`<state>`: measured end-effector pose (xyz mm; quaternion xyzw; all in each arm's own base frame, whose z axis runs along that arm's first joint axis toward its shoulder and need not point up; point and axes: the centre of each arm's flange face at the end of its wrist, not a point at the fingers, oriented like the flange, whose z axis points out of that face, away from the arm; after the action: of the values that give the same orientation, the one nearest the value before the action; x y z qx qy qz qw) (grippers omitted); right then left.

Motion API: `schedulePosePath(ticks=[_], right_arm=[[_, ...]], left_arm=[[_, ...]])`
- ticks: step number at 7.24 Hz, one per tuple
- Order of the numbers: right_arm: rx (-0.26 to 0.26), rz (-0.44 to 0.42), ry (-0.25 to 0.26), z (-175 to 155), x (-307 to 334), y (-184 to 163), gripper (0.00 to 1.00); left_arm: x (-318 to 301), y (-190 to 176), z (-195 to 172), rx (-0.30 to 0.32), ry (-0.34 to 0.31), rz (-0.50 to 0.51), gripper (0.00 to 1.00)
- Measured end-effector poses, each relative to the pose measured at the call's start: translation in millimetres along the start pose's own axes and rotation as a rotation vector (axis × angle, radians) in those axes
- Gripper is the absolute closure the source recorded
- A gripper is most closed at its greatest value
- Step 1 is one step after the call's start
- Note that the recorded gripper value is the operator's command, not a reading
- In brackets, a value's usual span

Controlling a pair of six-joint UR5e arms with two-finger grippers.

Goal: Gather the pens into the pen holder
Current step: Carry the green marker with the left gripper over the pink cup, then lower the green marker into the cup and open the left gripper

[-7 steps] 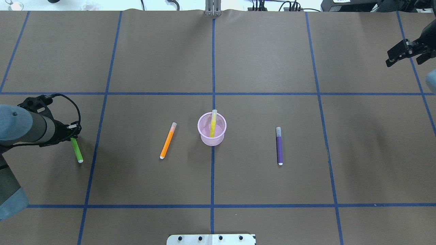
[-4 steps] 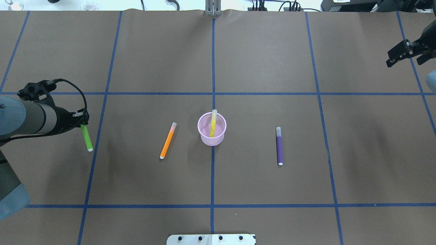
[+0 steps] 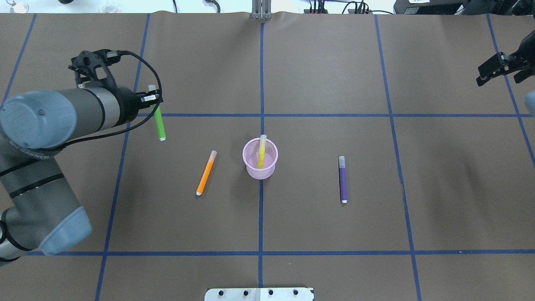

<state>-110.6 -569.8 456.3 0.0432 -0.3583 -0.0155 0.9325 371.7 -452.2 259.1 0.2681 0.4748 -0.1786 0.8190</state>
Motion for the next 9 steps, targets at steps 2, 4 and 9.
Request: schedulePosePath(ticks=[2,4,9], right_arm=[[0.002,0.001,0.001,-1,1,0,0.00],[0.007,0.001,0.000,-3,0,0,0.00],[0.026,0.002,-0.008,-13,-3,-5,0.00]], left_arm=[[71,21,-9,0.051,0.096,0.096,1.00],[129,50,-11,0.115,0.173,0.151,1.00],[170,90,39,0.242,0.278,0.292,1.00]])
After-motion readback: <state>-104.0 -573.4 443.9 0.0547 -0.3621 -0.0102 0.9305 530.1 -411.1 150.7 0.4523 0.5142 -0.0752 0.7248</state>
